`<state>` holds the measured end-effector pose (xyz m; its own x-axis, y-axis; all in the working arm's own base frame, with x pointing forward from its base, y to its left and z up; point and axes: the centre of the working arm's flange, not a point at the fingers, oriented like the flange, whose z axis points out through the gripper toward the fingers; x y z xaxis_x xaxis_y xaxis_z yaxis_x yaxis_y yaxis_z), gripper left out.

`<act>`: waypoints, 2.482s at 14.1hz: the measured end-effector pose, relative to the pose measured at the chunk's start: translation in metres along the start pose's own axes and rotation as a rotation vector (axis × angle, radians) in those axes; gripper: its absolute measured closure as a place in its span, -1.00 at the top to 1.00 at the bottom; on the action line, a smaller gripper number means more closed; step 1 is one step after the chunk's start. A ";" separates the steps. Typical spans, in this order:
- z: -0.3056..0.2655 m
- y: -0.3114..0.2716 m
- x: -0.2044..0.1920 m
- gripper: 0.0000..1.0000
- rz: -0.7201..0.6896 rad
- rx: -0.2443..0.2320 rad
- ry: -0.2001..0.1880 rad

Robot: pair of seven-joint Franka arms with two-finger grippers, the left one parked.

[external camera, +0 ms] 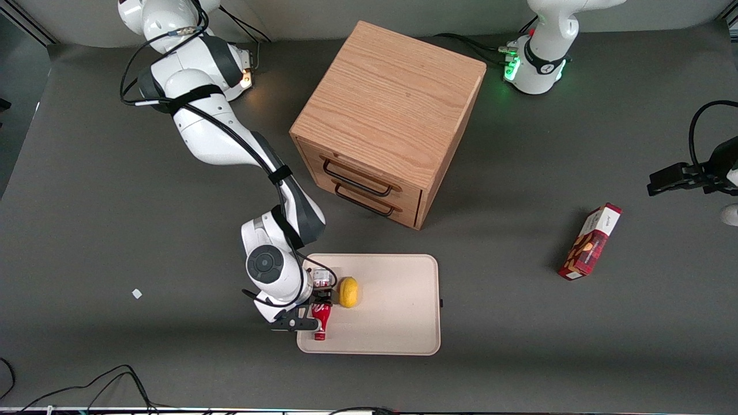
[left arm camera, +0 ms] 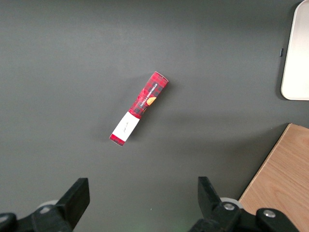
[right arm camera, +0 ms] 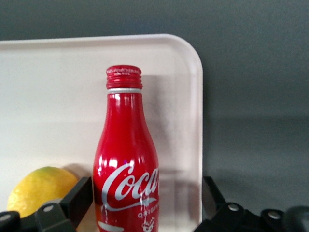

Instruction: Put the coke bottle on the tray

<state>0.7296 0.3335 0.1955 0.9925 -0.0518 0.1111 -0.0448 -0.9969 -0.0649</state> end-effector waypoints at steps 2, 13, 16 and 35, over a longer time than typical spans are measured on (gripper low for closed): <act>-0.017 0.001 0.004 1.00 0.003 -0.002 -0.003; -0.204 0.114 -0.020 1.00 0.113 -0.083 -0.143; -0.260 0.161 -0.045 1.00 0.093 -0.096 -0.190; -0.388 0.267 -0.152 1.00 0.073 -0.045 -0.237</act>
<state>0.5222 0.0520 0.5460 0.9852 -0.1140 -0.1279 -0.1173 -0.9929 -0.0190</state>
